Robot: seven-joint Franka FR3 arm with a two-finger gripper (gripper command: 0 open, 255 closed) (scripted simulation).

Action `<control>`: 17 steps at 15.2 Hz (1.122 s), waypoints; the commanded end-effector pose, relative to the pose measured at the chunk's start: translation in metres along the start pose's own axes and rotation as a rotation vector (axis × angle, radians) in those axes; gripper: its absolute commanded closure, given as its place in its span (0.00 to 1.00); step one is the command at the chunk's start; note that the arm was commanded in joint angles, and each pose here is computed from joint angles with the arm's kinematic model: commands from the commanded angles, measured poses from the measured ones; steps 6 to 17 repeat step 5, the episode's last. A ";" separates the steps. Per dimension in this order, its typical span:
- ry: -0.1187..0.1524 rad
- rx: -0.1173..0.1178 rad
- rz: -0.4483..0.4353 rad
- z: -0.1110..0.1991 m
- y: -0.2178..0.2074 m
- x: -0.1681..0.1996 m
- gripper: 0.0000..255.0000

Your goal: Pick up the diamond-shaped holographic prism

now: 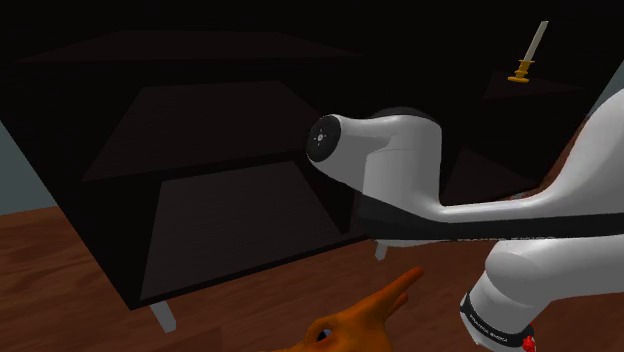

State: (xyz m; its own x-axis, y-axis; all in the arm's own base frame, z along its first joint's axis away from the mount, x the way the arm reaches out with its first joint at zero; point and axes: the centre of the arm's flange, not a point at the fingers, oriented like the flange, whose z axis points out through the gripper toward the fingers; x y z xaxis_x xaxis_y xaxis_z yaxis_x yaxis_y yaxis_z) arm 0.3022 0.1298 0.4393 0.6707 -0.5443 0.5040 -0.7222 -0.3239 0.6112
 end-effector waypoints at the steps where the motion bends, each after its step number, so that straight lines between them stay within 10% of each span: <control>1: 0.009 -0.020 0.006 -0.003 0.009 0.011 1.00; 17: 0.009 -0.020 0.006 -0.010 0.016 0.016 1.00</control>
